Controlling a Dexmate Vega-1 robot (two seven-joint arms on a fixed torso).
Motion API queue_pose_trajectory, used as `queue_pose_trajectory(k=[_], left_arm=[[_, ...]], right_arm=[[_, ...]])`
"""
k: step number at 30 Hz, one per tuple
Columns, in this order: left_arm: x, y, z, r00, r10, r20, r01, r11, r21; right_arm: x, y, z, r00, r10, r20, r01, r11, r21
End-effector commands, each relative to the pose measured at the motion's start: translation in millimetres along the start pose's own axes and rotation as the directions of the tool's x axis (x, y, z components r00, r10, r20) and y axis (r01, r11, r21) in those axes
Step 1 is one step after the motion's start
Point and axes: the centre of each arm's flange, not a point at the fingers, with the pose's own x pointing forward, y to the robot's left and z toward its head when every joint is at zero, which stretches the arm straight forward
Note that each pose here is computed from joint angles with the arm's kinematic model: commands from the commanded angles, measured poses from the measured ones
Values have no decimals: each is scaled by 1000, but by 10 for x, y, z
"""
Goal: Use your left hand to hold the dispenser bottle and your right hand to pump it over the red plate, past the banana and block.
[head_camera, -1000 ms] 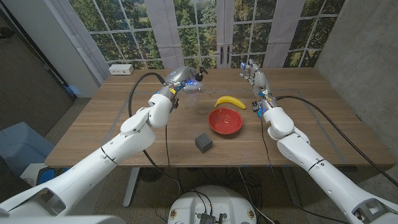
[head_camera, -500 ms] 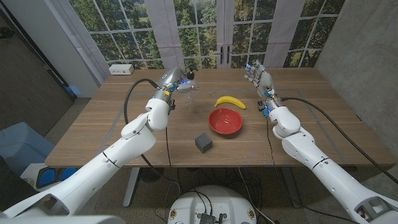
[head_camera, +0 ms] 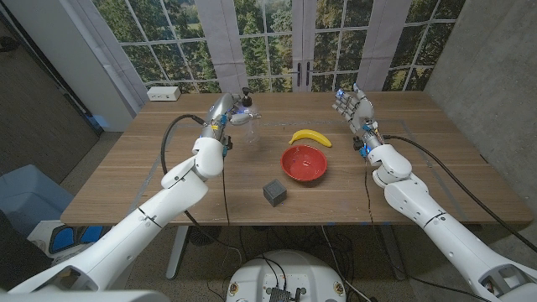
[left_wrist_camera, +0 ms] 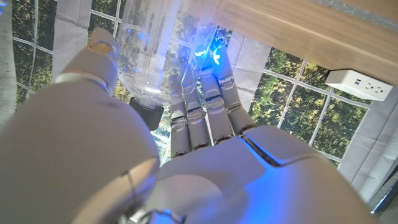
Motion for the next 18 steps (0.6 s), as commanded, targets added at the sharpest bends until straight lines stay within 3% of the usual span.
queue_pose_trajectory(k=[1, 4, 13, 18], left_arm=[[64, -37, -160, 998, -12, -59, 12, 1000, -3], [69, -57, -198, 996, -12, -86, 12, 1000, -6], [85, -124, -266, 996, -34, -82, 33, 999, -14], [103, -166, -315, 993, -41, -113, 38, 999, -23]], right_arm=[[-42, -67, -39, 1000, -22, -5, 22, 999, 36], [-53, -81, -48, 1000, -29, -7, 29, 999, 43], [-57, -82, -67, 999, -34, -9, 35, 999, 42], [-61, -85, -70, 999, -38, -11, 39, 999, 38]])
